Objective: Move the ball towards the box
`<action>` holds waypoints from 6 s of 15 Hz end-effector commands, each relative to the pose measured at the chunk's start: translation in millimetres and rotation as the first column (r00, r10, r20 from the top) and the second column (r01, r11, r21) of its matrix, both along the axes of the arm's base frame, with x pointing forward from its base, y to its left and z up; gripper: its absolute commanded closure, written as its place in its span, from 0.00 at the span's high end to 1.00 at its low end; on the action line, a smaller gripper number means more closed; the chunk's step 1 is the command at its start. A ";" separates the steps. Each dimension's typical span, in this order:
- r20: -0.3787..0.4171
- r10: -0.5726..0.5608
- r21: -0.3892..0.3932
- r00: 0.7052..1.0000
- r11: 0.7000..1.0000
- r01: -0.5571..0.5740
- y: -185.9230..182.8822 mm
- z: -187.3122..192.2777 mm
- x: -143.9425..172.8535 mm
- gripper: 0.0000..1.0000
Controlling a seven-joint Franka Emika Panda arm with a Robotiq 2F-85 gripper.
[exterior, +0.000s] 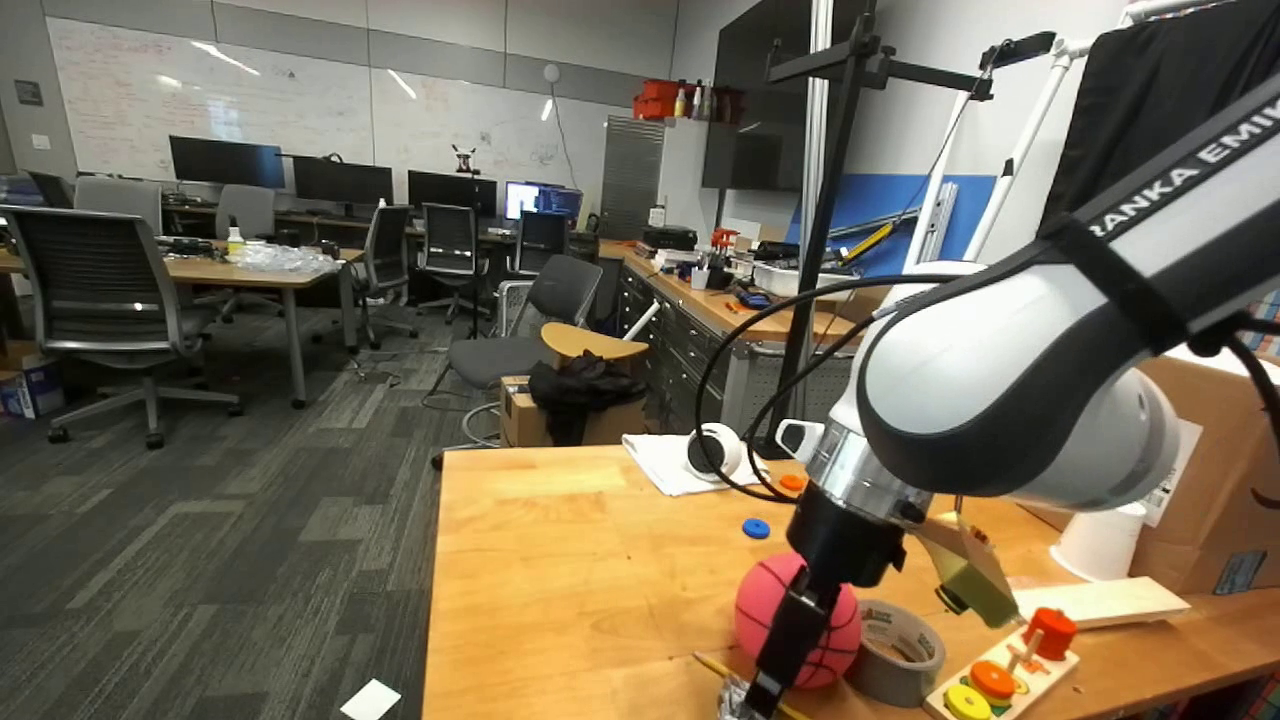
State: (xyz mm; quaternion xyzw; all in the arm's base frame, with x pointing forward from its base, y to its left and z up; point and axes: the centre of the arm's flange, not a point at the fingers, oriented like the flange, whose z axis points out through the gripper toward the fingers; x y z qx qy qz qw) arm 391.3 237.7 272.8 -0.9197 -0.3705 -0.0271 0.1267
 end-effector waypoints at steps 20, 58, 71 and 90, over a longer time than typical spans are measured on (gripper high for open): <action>0.101 -0.110 -0.148 0.989 0.981 0.125 -34.6 19.3 -25.3 1.00; 0.088 -0.229 -0.112 0.969 0.965 0.239 -49.1 -3.4 165.8 1.00; 0.347 0.050 -0.697 0.937 0.683 0.221 -101.6 143.0 103.6 1.00; 0.243 -0.182 -0.570 0.953 0.767 0.292 -87.7 65.3 36.9 1.00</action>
